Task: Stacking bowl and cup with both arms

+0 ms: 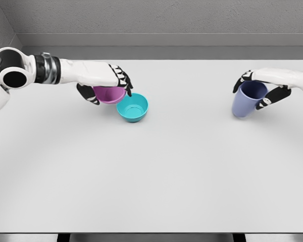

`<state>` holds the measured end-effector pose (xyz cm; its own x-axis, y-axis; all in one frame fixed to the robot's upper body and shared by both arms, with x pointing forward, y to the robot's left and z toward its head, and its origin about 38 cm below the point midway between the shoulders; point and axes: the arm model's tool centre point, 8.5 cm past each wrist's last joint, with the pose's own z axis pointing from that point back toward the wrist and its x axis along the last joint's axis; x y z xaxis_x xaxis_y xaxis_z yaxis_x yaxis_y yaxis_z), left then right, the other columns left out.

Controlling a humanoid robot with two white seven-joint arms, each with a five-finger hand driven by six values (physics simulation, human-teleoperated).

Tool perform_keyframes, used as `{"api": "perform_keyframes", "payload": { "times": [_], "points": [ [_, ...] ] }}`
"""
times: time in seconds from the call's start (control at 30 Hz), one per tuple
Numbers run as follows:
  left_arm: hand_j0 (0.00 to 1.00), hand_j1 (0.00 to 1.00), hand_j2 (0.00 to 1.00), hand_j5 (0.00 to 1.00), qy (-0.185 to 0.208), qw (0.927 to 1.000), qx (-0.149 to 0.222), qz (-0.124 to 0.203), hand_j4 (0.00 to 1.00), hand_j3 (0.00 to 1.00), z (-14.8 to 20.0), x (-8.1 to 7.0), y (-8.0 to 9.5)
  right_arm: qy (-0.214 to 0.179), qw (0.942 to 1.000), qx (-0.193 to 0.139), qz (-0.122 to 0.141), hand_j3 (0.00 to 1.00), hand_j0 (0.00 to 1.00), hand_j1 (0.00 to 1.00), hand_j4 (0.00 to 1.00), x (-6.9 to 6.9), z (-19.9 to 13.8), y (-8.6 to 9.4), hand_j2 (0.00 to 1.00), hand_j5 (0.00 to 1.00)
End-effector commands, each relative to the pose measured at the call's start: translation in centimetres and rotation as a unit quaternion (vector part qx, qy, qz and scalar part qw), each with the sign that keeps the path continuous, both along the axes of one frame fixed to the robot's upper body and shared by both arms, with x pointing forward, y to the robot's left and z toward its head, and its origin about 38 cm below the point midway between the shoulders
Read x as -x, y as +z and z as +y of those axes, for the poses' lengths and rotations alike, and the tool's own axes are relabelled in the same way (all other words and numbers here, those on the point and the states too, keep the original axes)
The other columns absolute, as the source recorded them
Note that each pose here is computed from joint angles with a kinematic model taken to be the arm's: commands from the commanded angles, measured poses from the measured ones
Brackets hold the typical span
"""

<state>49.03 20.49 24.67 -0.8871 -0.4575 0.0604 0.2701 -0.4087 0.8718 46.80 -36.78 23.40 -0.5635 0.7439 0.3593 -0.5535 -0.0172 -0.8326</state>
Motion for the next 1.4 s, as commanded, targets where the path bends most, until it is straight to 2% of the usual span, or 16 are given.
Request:
{"api": "perform_keyframes", "payload": {
  "times": [0.0, 0.33, 0.57, 0.83, 1.3, 1.37],
  "points": [
    [0.76, 0.76, 0.76, 0.76, -0.008, 1.0, 0.006, 0.001, 0.76, 0.76, -1.1, 0.0, -0.1, 0.002, 1.0, -0.003, -0.001, 0.62, 0.62, 0.62, 0.62, 0.0, 0.2, 0.2, 0.62, 0.62],
    [0.76, 0.76, 0.76, 0.76, -0.037, 0.9993, -0.002, -0.007, 0.76, 0.76, -4.5, 0.2, -0.9, 0.016, 0.9998, -0.004, -0.013, 0.62, 0.62, 0.62, 0.62, 0.0, 1.0, 1.1, 0.62, 0.62],
    [0.76, 0.76, 0.76, 0.76, -0.049, 0.9987, -0.011, 0.002, 0.76, 0.76, -6.0, 0.5, -2.3, 0.028, 0.9993, -0.007, -0.022, 0.62, 0.62, 0.62, 0.62, -0.1, 1.9, 1.9, 0.62, 0.62],
    [0.77, 0.77, 0.77, 0.77, -0.049, 0.9987, -0.01, 0.004, 0.77, 0.77, -6.0, 0.6, -2.4, 0.047, 0.9982, -0.009, -0.035, 0.62, 0.62, 0.62, 0.62, 0.0, 3.2, 2.8, 0.62, 0.62],
    [0.78, 0.78, 0.78, 0.78, -0.037, 0.9992, -0.011, 0.008, 0.78, 0.78, -5.2, 0.2, -2.6, 0.065, 0.9969, -0.015, -0.042, 0.62, 0.62, 0.62, 0.62, 0.0, 4.6, 3.3, 0.62, 0.62],
    [0.82, 0.82, 0.82, 0.82, -0.037, 0.9992, -0.011, 0.008, 0.82, 0.82, -5.2, 0.2, -2.7, 0.067, 0.9966, -0.016, -0.044, 0.62, 0.62, 0.62, 0.62, 0.0, 4.8, 3.4, 0.62, 0.62]
  ]
}}
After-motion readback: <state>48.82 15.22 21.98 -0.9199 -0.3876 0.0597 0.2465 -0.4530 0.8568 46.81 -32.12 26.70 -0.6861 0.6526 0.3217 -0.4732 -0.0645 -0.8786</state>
